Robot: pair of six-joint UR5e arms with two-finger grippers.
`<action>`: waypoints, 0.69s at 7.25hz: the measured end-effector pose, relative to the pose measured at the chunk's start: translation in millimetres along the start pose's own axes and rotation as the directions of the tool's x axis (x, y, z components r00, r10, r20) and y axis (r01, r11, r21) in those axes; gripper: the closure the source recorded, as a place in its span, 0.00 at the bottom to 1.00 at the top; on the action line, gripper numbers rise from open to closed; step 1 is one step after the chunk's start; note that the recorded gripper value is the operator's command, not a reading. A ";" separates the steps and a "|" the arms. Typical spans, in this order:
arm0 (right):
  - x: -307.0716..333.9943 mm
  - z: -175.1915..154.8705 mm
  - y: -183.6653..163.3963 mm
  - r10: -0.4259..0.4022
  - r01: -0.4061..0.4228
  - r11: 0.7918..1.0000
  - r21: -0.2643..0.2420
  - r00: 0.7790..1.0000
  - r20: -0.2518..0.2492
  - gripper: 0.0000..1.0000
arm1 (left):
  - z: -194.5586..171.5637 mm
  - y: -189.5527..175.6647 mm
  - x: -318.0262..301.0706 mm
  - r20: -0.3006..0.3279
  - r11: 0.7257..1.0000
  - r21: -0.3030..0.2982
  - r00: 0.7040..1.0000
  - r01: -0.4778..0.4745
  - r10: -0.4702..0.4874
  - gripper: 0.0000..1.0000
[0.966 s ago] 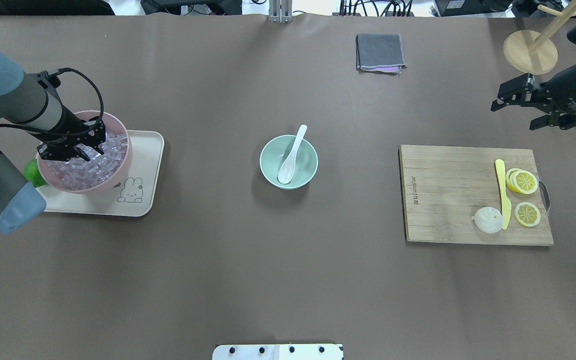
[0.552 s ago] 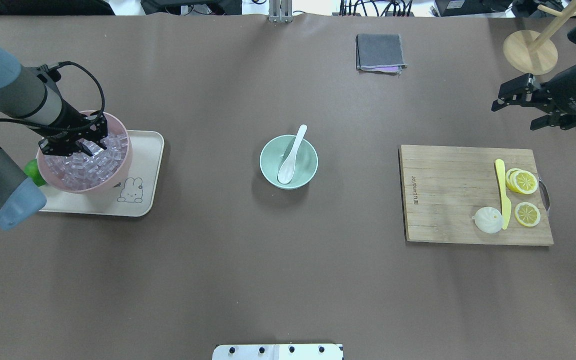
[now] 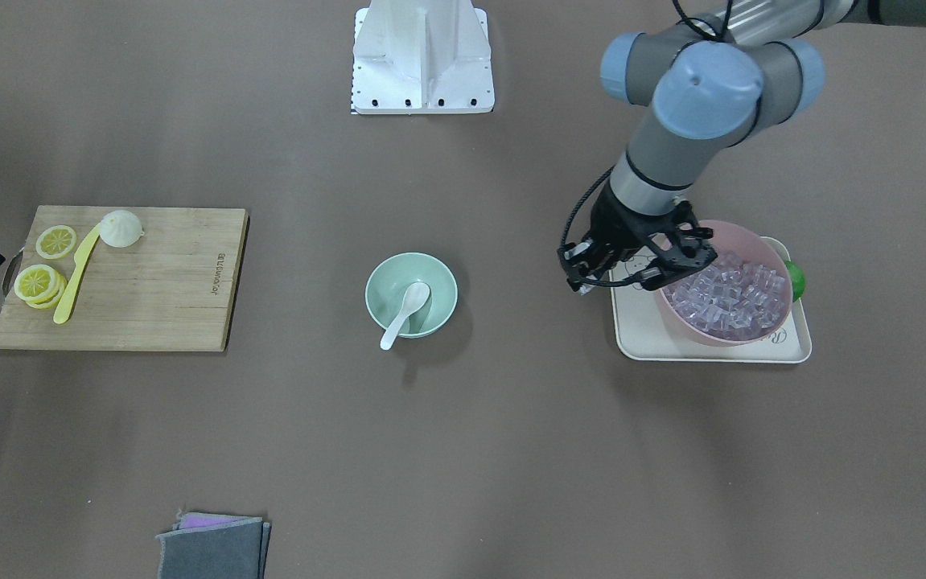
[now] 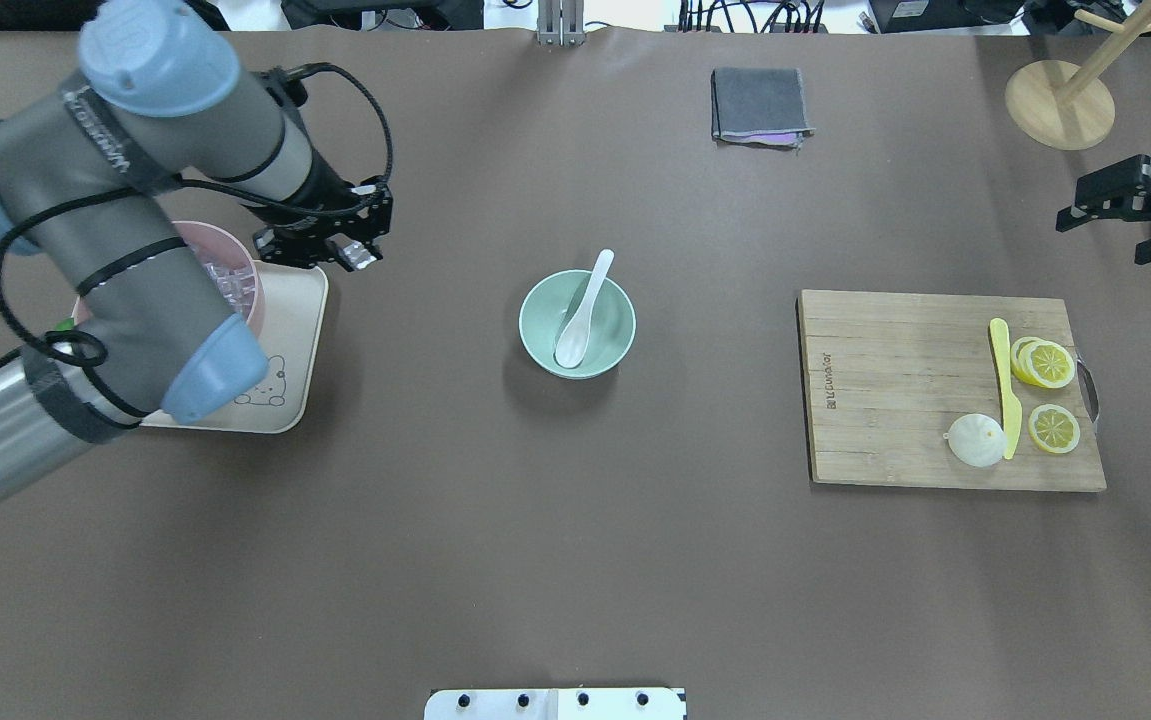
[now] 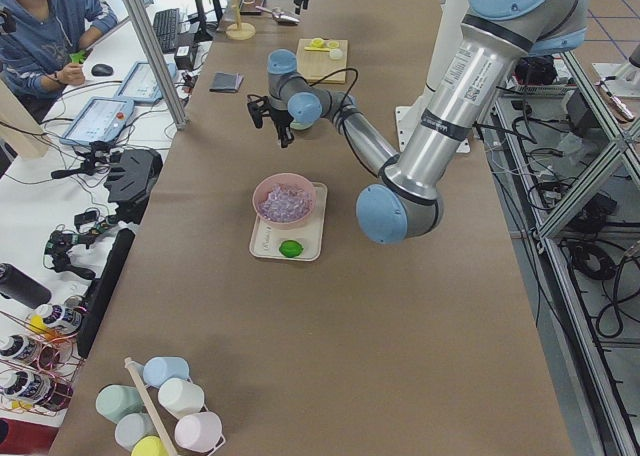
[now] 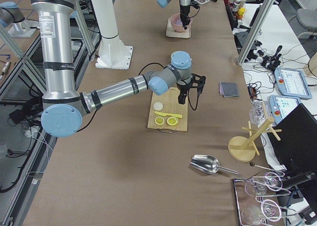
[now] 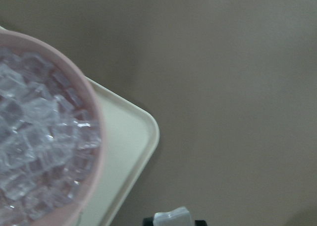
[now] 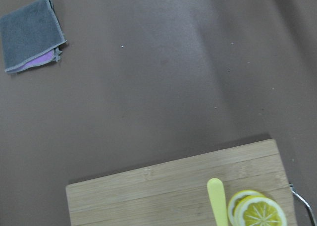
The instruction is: Put spoon and ice into bowl
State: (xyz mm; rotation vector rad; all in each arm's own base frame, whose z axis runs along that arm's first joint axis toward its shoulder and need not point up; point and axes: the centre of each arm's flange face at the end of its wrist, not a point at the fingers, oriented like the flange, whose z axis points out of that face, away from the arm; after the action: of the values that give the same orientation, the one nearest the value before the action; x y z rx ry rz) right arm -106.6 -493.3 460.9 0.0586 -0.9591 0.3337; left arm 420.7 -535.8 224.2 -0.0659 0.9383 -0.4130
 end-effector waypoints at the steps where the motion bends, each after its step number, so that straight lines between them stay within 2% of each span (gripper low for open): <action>1: 27.0 -7.6 -0.4 -0.026 0.026 1.000 0.000 1.000 -0.009 0.00 | 6.7 17.4 35.6 -0.012 0.999 0.003 0.999 -0.032 0.032 1.00; 3: 62.2 -13.3 3.8 -0.053 0.053 0.999 -0.003 0.998 -0.029 0.00 | 19.6 48.6 87.6 -0.048 0.996 -0.014 0.995 -0.085 0.084 1.00; 4: 70.1 -13.1 5.7 -0.053 0.053 0.999 -0.006 0.998 -0.035 0.00 | 28.3 62.8 105.7 -0.079 0.993 -0.022 0.991 -0.114 0.112 0.08; 5: 74.7 -11.9 7.2 -0.051 0.051 0.999 -0.010 0.998 -0.039 0.00 | 36.9 76.2 119.3 -0.099 0.990 -0.020 0.986 -0.139 0.137 0.02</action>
State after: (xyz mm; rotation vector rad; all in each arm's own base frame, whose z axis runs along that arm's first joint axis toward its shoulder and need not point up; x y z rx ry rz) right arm -60.0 -465.3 513.9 0.0675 -0.9185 0.2826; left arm 536.0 -514.6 136.7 -0.0053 1.0381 -0.2771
